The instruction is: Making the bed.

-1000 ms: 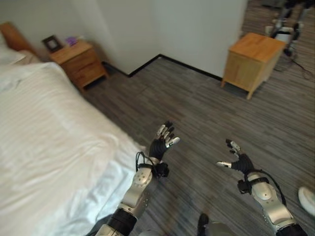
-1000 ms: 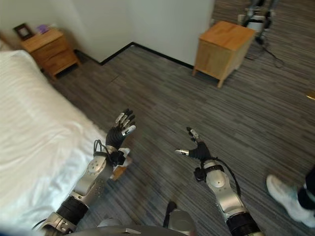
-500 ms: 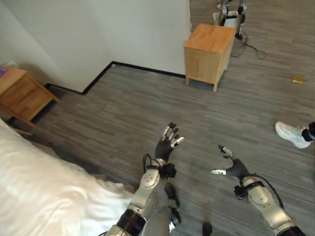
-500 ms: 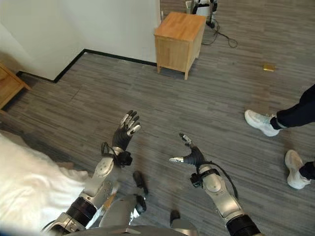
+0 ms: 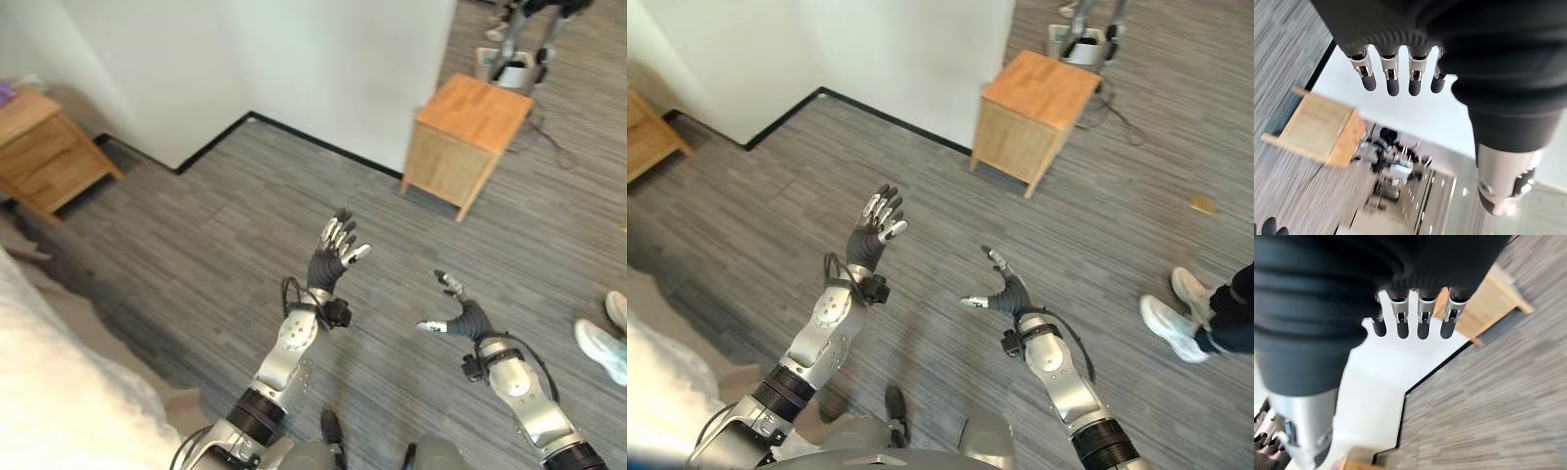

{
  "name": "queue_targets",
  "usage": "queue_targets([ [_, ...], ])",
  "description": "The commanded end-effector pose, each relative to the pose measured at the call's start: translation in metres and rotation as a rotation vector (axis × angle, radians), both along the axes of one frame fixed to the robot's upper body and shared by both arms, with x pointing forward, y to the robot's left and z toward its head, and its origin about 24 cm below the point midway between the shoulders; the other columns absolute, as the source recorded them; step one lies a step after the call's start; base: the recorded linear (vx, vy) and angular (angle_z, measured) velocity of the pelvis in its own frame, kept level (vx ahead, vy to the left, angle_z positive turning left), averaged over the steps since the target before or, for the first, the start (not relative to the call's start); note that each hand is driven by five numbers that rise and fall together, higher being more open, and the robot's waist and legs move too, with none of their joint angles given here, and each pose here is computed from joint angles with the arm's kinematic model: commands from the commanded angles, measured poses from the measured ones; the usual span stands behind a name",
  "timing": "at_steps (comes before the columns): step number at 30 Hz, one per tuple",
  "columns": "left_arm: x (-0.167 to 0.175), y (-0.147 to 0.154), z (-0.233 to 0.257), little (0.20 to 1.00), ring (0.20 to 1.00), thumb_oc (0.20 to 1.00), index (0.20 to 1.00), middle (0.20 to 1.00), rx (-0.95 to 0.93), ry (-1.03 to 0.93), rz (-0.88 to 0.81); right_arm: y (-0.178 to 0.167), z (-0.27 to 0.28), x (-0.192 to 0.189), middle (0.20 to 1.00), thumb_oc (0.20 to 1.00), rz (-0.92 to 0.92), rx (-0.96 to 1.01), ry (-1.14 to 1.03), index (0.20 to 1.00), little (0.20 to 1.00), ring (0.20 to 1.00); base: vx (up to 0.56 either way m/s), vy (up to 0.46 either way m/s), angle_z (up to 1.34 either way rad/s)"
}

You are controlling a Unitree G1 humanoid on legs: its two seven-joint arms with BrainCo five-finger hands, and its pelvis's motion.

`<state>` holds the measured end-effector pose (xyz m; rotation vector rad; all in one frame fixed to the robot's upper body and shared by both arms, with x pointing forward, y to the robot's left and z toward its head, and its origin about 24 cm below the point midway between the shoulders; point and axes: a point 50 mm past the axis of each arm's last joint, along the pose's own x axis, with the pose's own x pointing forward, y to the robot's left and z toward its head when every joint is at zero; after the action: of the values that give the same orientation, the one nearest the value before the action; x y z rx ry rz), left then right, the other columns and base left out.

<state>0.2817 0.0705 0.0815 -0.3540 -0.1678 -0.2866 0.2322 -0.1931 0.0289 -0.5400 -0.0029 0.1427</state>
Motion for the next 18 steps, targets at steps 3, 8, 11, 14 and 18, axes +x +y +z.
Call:
queue_targets([
  [3,0.000,-0.006,0.003,1.000,1.000,1.000,1.000,1.000,0.030,-0.062,-0.055,-0.011,0.013,0.002,1.000,1.000,-0.014,-0.050,-0.071,1.000,1.000,1.000,0.33,-0.050,2.30],
  [8,-0.002,-0.005,-0.008,1.000,1.000,1.000,1.000,1.000,0.071,-0.024,-0.105,-0.012,-0.001,-0.006,1.000,1.000,-0.009,-0.089,0.008,1.000,1.000,1.000,0.47,-0.185,1.96],
  [11,-0.006,-0.003,-0.018,1.000,1.000,1.000,1.000,1.000,0.080,0.018,-0.119,-0.009,-0.007,-0.010,1.000,1.000,0.004,-0.071,0.040,1.000,1.000,1.000,0.39,-0.221,1.28],
  [14,-0.009,0.003,-0.028,1.000,1.000,1.000,1.000,1.000,0.078,0.059,-0.110,-0.008,-0.010,-0.009,1.000,1.000,0.018,-0.071,0.060,1.000,1.000,1.000,0.26,-0.130,0.93],
  [18,-0.008,-0.001,-0.023,1.000,1.000,1.000,1.000,1.000,0.051,0.053,-0.115,-0.008,-0.004,-0.007,1.000,1.000,0.013,-0.008,0.041,1.000,1.000,1.000,0.16,-0.171,0.17],
])
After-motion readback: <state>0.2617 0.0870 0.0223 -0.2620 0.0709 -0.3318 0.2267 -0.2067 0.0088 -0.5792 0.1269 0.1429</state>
